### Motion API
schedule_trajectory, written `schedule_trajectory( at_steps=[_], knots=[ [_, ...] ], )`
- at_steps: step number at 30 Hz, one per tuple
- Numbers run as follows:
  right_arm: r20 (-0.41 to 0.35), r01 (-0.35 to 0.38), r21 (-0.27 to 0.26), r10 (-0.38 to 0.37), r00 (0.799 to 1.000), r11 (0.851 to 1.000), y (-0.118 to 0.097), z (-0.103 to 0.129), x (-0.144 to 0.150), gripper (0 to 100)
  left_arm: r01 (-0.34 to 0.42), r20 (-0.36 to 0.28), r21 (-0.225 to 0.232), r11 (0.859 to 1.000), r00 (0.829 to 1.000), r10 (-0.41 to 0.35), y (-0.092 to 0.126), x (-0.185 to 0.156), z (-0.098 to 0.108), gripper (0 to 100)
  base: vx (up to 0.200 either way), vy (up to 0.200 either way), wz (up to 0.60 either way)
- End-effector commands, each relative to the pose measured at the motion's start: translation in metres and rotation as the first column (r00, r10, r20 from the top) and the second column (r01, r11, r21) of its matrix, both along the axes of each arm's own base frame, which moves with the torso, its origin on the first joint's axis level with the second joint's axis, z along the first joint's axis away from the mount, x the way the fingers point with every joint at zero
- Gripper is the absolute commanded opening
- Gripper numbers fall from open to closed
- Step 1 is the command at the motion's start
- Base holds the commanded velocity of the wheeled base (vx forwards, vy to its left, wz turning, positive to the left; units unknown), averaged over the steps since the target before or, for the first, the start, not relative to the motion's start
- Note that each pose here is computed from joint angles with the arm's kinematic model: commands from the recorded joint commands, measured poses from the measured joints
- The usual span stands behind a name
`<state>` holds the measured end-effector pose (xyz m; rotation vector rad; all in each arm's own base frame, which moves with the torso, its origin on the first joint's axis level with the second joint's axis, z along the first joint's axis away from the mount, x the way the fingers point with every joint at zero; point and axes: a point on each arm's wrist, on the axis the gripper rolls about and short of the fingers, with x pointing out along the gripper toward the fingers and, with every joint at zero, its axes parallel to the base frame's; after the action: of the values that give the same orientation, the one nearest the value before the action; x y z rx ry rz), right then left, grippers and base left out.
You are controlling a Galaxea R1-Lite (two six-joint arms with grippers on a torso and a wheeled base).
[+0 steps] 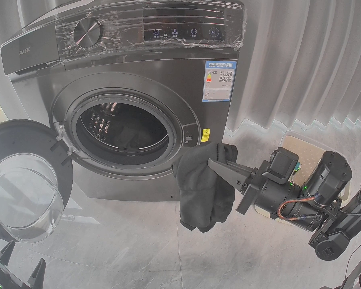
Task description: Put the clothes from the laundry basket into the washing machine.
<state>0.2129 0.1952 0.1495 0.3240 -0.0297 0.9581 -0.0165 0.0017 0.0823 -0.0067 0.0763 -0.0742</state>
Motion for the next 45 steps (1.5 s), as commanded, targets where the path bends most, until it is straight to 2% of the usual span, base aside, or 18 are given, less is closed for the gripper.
schedule_trajectory(
  at_steps=[1, 36, 45],
  knots=[
    [-0.001, -0.001, -0.001, 0.001, 1.0, 1.0, 0.0, -0.0005, -0.0001, 0, 0.0, -0.018, 0.001, 1.0, 1.0, 0.0, -0.0001, 0.0009, -0.005, 100, 0.0, 0.0, 0.0],
    [-0.018, -0.002, -0.028, 0.001, 1.0, 1.0, -0.0008, -0.0083, -0.0011, 0, 0.002, -0.018, 0.001, 1.0, 1.0, -0.002, -0.0001, 0.0009, -0.005, 100, 0.0, 0.0, 0.05],
    [-0.013, -0.021, -0.019, 0.02, 1.0, 1.0, 0.0038, -0.006, -0.0039, 0, -0.001, -0.02, -0.009, 1.0, 1.0, 0.0, -0.0001, 0.001, -0.005, 100, 0.0, 0.0, 0.0]
  ],
)
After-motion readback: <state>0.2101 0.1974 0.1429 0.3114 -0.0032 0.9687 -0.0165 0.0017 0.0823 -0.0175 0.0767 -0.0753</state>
